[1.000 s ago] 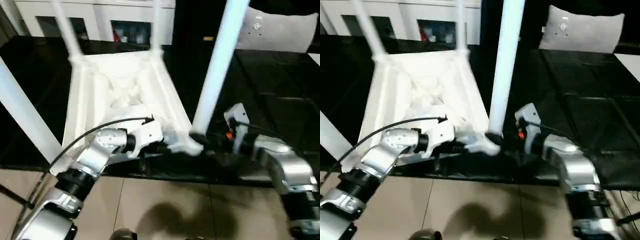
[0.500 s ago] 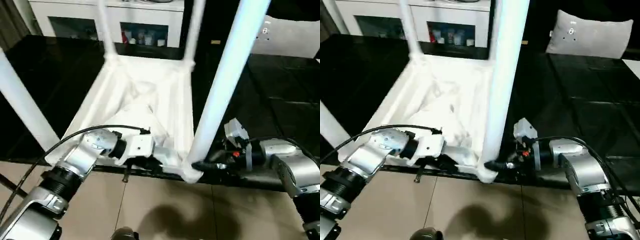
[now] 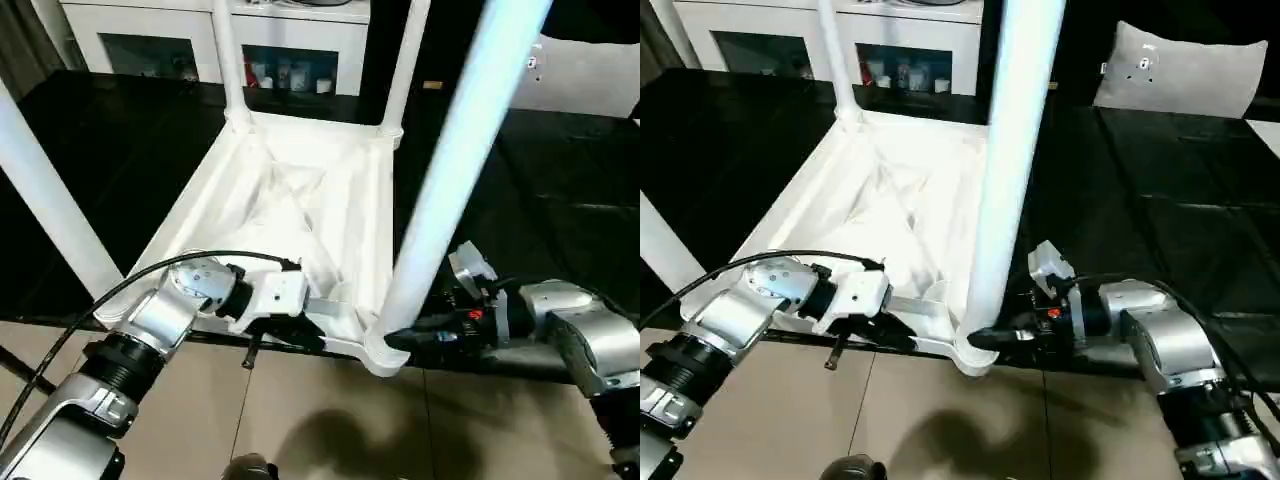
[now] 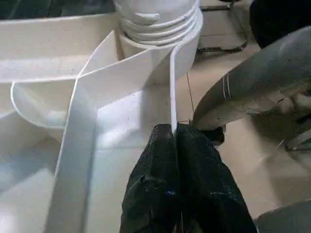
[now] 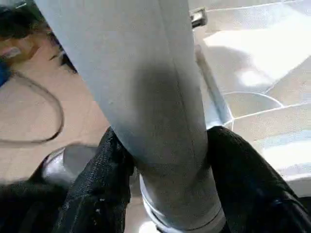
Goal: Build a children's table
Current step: Rotate leg to tighten
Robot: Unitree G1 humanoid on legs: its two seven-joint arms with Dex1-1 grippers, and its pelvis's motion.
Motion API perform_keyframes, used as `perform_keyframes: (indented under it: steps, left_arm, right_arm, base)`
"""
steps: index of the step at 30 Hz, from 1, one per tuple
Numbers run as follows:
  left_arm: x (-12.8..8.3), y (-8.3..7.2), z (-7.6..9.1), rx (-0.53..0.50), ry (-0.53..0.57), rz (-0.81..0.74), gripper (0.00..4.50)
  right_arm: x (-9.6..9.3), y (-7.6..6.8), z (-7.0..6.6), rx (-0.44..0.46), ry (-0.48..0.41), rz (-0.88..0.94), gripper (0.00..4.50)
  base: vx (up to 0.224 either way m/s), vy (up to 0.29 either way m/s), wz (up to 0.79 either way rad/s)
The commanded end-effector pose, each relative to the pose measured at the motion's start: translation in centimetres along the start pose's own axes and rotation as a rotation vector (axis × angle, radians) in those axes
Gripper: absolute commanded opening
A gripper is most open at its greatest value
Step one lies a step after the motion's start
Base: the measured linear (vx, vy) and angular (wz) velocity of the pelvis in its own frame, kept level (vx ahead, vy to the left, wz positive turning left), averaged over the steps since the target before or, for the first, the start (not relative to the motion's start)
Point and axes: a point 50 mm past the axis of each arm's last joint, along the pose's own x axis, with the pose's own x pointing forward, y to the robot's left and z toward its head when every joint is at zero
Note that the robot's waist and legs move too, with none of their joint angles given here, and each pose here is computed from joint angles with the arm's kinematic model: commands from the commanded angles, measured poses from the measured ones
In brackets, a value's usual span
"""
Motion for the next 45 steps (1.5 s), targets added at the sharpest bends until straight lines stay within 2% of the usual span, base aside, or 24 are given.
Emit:
perform_keyframes:
  steps: [1,4,6,7,10,12,15,18,19,20,23,26,28,32,34,38,39,41,42,43,45]
  left_arm:
    - [1.6,0.5,1.7,-0.022,-0.071,0.044,0.00]
    - [2.3,1.4,2.2,-0.076,-0.081,0.140,0.00]
    - [3.2,2.2,2.5,-0.115,-0.076,0.245,0.00]
    - [4.0,2.9,3.0,-0.169,-0.094,0.339,0.00]
    - [4.9,3.4,3.6,-0.216,-0.113,0.413,0.00]
    - [5.4,3.5,4.0,-0.203,-0.111,0.429,0.00]
    - [5.7,3.4,4.3,-0.182,-0.112,0.426,0.00]
    - [5.7,3.4,4.4,-0.168,-0.103,0.426,0.00]
    - [5.4,3.3,4.1,-0.145,-0.088,0.415,0.00]
    - [5.4,3.3,4.1,-0.143,-0.086,0.412,0.00]
    - [4.8,2.8,3.3,-0.097,-0.059,0.366,0.00]
    - [4.2,2.2,2.4,-0.062,-0.026,0.298,0.00]
    - [3.5,1.5,1.7,-0.018,-0.005,0.212,0.00]
    - [3.0,1.3,1.3,-0.005,0.014,0.170,0.00]
    - [2.4,0.9,1.1,0.042,0.017,0.101,0.00]
    - [1.7,0.3,1.0,0.099,0.024,0.010,0.00]
    - [1.5,0.0,0.9,0.115,0.031,-0.021,0.00]
    - [1.3,-0.3,0.8,0.132,0.038,-0.058,0.00]
    - [1.2,-0.5,0.8,0.145,0.048,-0.083,0.00]
    - [1.1,-0.6,0.7,0.152,0.055,-0.098,0.00]
    - [1.0,-0.8,0.6,0.173,0.070,-0.129,0.00]
  right_arm:
    - [1.3,-1.5,1.2,0.038,-0.071,-0.208,2.06]
    - [2.2,-2.8,1.5,0.117,-0.105,-0.406,2.04]
    - [2.9,-3.8,1.3,0.137,-0.093,-0.582,2.04]
    - [3.8,-4.1,1.3,0.146,-0.105,-0.683,2.04]
    - [4.9,-4.1,1.4,0.118,-0.126,-0.741,2.04]
    - [5.5,-4.1,1.7,0.146,-0.197,-0.741,2.56]
    - [5.9,-3.8,2.2,0.187,-0.292,-0.697,2.75]
    - [5.5,-3.6,2.1,0.166,-0.285,-0.685,3.05]
    - [4.6,-3.7,2.0,0.144,-0.277,-0.686,3.05]
    - [4.5,-3.8,1.9,0.140,-0.275,-0.685,3.17]
    - [2.7,-3.8,1.5,0.082,-0.243,-0.651,3.48]
    - [0.7,-3.5,1.6,0.030,-0.223,-0.582,3.60]
    - [-1.2,-3.1,1.9,-0.023,-0.185,-0.491,3.90]
    - [-2.0,-2.7,1.8,-0.056,-0.132,-0.410,4.13]
    - [-2.7,-2.3,1.6,-0.092,-0.051,-0.319,4.45]
    - [-3.1,-1.7,1.6,-0.119,0.010,-0.170,4.45]
    - [-3.2,-1.4,1.5,-0.126,0.024,-0.115,4.15]
    - [-3.3,-1.2,1.5,-0.124,0.041,-0.057,4.14]
    - [-3.2,-0.9,1.4,-0.121,0.057,-0.015,4.06]
    - [-3.2,-0.8,1.3,-0.118,0.066,0.012,3.78]
    - [-2.9,-0.5,1.4,-0.115,0.072,0.066,3.69]
  base:
    - [0.000,0.000,0.00]
    - [0.000,0.000,0.00]
    - [0.000,0.000,0.00]
    - [0.000,0.000,0.00]
    - [0.000,0.000,0.00]
    - [0.000,0.000,0.00]
    - [0.000,0.000,0.00]
    - [0.000,0.000,0.00]
    - [0.000,0.000,0.00]
    - [0.000,0.000,0.00]
    - [0.000,0.000,0.00]
    - [0.000,0.000,0.00]
    - [0.000,0.000,0.00]
    - [0.000,0.000,0.00]
    - [0.000,0.000,0.00]
    - [0.000,0.000,0.00]
    - [0.000,0.000,0.00]
    - [0.000,0.000,0.00]
    - [0.000,0.000,0.00]
    - [0.000,0.000,0.00]
    - [0.000,0.000,0.00]
